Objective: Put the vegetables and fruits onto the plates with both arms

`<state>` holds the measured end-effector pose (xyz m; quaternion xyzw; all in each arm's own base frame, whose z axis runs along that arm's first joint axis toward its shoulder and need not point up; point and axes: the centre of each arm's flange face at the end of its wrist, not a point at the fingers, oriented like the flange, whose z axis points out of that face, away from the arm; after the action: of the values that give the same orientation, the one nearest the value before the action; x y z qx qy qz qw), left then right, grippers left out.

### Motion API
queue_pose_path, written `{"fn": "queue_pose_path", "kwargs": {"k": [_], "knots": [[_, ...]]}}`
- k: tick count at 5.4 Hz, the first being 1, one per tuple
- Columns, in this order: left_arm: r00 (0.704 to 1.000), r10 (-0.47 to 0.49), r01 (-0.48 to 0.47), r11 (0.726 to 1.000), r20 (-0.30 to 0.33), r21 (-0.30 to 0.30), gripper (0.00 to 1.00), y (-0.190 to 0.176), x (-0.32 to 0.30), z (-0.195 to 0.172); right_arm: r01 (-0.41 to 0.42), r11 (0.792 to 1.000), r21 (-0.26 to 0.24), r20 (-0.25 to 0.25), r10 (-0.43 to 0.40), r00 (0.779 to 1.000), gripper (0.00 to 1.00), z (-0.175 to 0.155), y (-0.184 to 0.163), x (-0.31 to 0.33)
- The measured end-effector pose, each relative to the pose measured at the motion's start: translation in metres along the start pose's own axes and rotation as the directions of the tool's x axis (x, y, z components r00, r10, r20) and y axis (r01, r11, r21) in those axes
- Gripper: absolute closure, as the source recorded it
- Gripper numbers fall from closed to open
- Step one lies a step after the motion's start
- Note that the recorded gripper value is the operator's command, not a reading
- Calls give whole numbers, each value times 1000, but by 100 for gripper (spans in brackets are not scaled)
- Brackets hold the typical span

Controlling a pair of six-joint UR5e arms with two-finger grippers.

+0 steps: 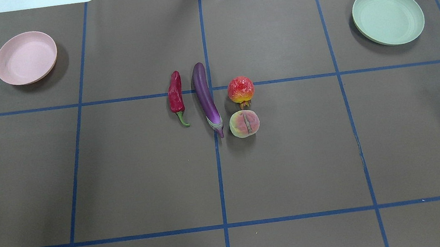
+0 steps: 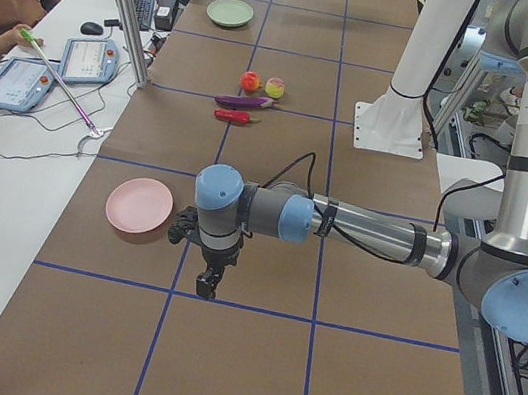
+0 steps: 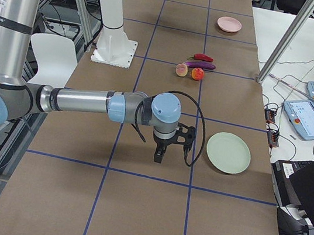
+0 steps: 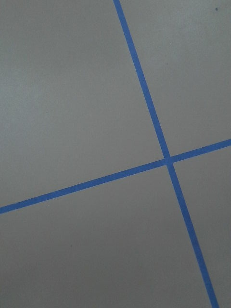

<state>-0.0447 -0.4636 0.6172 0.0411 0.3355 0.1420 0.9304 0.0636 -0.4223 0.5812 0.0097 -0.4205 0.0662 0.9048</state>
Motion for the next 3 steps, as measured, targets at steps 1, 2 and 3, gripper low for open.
{"fn": "queue_pose_path", "kwargs": {"k": [1, 2, 3], "knots": [[1000, 2, -2, 1000, 1, 1, 0, -2, 1, -1, 2, 1000, 0, -1, -2, 1000, 0, 0, -1, 1], [1000, 12, -12, 1000, 8, 10, 0, -9, 4, -6, 6, 1000, 2, -3, -6, 1000, 0, 0, -2, 1], [999, 35, -35, 999, 19, 33, 0, -27, 12, -19, 9, 1000, 4, -3, -9, 1000, 0, 0, -4, -1]]}}
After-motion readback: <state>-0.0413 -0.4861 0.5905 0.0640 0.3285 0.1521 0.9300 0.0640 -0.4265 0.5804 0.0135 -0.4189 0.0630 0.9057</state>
